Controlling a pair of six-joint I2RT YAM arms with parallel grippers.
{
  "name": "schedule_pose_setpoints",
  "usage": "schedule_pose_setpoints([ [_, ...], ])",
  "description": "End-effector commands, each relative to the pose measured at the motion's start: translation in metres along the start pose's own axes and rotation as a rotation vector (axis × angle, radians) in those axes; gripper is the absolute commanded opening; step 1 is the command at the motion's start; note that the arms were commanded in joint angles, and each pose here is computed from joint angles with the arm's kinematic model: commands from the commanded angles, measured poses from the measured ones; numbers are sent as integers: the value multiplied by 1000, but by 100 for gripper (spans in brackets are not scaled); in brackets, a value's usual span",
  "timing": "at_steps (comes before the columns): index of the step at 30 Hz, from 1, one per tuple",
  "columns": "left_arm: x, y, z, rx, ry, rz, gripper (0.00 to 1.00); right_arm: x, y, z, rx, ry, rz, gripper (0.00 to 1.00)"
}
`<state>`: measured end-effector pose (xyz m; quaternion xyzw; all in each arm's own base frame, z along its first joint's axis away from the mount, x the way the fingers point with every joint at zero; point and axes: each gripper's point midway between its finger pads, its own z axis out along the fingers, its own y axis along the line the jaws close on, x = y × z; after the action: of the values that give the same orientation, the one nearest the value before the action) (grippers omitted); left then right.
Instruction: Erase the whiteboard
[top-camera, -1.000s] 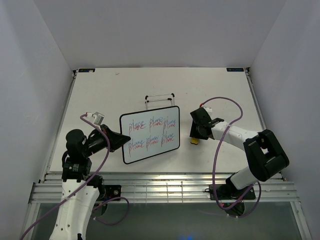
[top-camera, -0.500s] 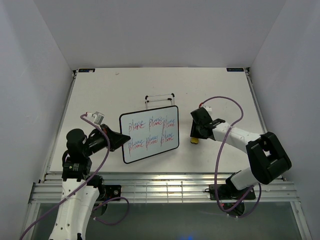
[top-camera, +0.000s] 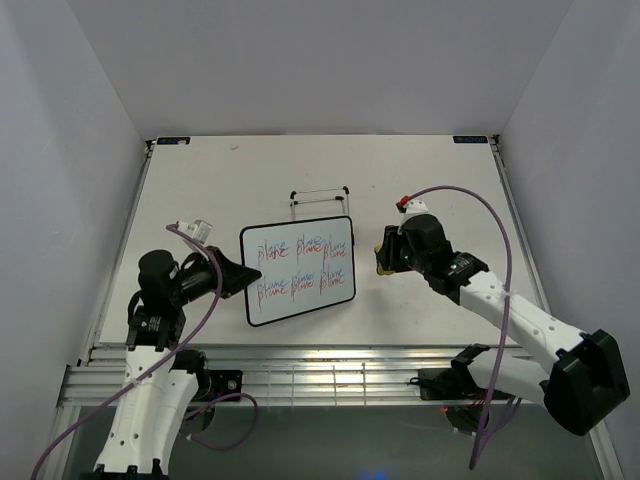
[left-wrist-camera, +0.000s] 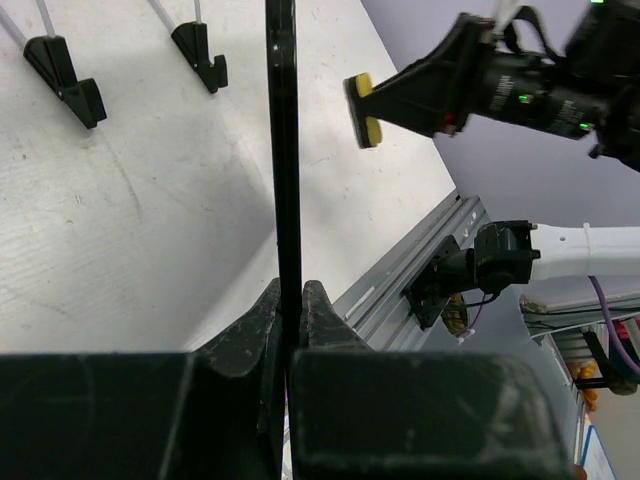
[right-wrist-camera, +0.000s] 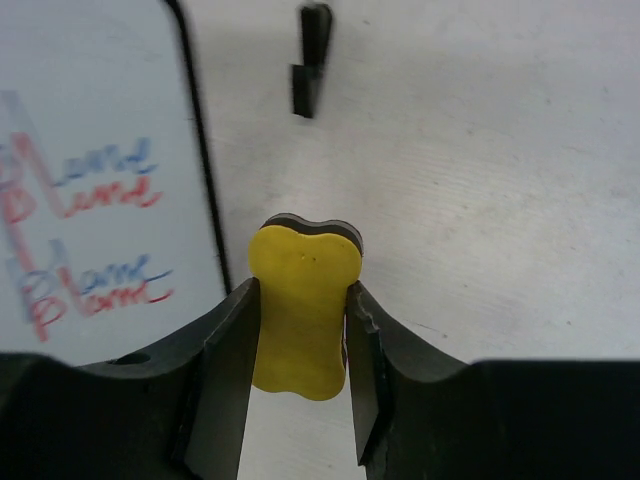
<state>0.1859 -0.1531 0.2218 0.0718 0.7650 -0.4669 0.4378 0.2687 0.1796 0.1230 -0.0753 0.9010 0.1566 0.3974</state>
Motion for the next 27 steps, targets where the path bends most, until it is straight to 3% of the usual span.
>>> schedule_pose_setpoints([
  [1,-17,-11,2,34,-33,43,0,-36,48,-32,-252,-159,-118,31],
  [5,-16,-4,5,18,-20,15,0,-58,115,-69,-540,-292,-168,30],
  [8,-15,-1,8,12,-14,-2,0,-53,163,-82,-667,-319,-205,30],
  [13,-12,1,10,20,4,-13,0,-72,232,-89,-714,-432,-224,30],
  [17,-10,1,11,32,23,-21,0,-74,272,-86,-750,-450,-283,31],
  [27,-7,-3,12,64,41,-17,0,-70,308,-54,-782,-435,-403,31],
])
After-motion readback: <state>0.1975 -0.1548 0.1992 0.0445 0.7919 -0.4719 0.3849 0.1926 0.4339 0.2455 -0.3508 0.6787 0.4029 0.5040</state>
